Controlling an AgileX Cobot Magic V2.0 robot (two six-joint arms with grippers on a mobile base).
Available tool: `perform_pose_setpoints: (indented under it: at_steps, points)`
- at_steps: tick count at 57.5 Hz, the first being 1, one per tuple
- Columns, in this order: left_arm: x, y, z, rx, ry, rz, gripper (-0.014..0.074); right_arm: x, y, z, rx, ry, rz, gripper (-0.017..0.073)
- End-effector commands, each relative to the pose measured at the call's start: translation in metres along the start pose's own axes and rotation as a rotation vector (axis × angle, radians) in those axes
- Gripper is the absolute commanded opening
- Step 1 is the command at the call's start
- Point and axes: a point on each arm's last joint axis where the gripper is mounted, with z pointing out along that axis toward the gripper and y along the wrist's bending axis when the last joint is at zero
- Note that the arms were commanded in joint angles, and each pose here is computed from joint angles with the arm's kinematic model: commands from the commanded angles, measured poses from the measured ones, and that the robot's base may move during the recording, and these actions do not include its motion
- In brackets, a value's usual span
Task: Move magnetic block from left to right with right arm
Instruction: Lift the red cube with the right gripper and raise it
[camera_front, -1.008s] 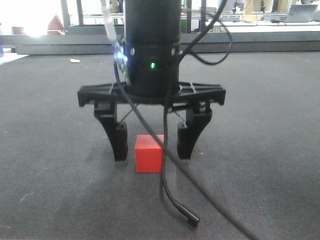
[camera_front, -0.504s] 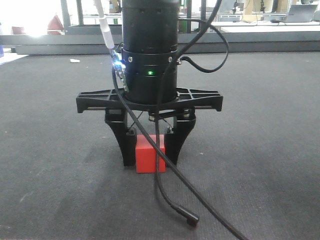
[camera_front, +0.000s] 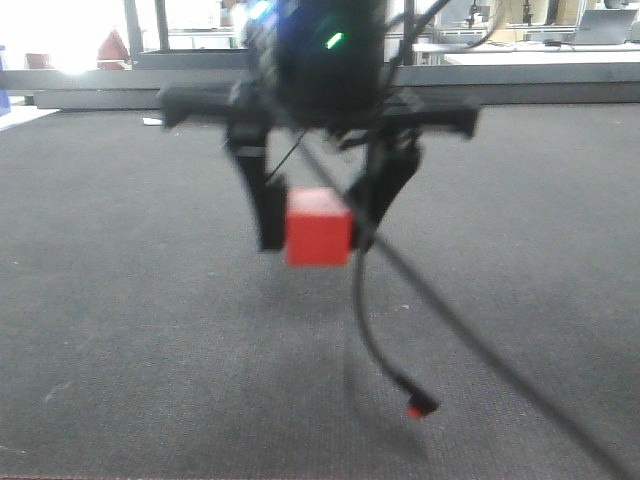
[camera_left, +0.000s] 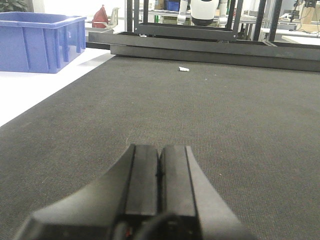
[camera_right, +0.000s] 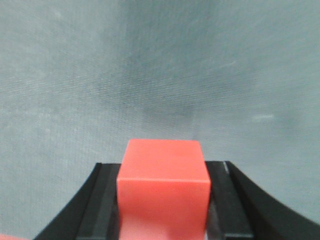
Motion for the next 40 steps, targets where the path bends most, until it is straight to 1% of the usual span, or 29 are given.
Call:
perform_pose_setpoints:
  at_steps: [1,5,8,12,17,18,20,22,27,31,32,36,40]
  points:
    - [-0.005,0.000,-0.001,0.008,-0.084,-0.011,-0.0126,-0.005,-0.026,-0.036,-0.036,-0.120,-0.045,0.0277]
    - [-0.005,0.000,-0.001,0.008,-0.084,-0.011,-0.0126,-0.003,-0.043,-0.041,-0.033,-0.135,-0.073,0.0277]
    - [-0.005,0.000,-0.001,0.008,-0.084,-0.011,-0.0126,0.000,-0.060,-0.044,-0.026,-0.148,-0.112,0.0277]
    - [-0.005,0.000,-0.001,0.008,-0.084,-0.011,-0.0126,0.004,-0.085,-0.049,-0.022,-0.173,-0.134,0.0277]
    - [-0.005,0.000,-0.001,0.008,-0.084,-0.011,-0.0126,0.009,-0.111,-0.054,-0.019,-0.213,-0.154,0.0277]
    - [-0.005,0.000,-0.001,0.008,-0.084,-0.011,-0.0126,0.010,-0.119,-0.056,-0.017,-0.228,-0.145,0.0277]
    - [-0.005,0.000,-0.001,0.008,-0.084,-0.011,-0.0126,0.013,-0.130,-0.058,-0.014,-0.252,-0.147,0.0277]
    - [-0.005,0.000,-0.001,0.008,-0.084,-0.011,-0.0126,0.015,-0.146,-0.060,-0.002,-0.290,-0.132,0.0277]
    - [-0.005,0.000,-0.001,0.008,-0.084,-0.011,-0.0126,0.024,-0.172,-0.065,0.021,-0.383,-0.116,0.0277]
    - [-0.005,0.000,-0.001,0.008,-0.084,-0.011,-0.0126,0.033,-0.195,-0.070,0.060,-0.471,-0.127,0.0277]
    - [-0.005,0.000,-0.001,0.008,-0.084,-0.011,-0.0126,0.035,-0.199,-0.071,0.072,-0.487,-0.143,0.0277]
    - [-0.005,0.000,-0.001,0.008,-0.084,-0.011,-0.0126,0.047,-0.216,-0.075,0.113,-0.560,-0.159,0.0277]
    - [-0.005,0.000,-0.001,0.008,-0.084,-0.011,-0.0126,0.057,-0.227,-0.079,0.144,-0.635,-0.155,0.0277]
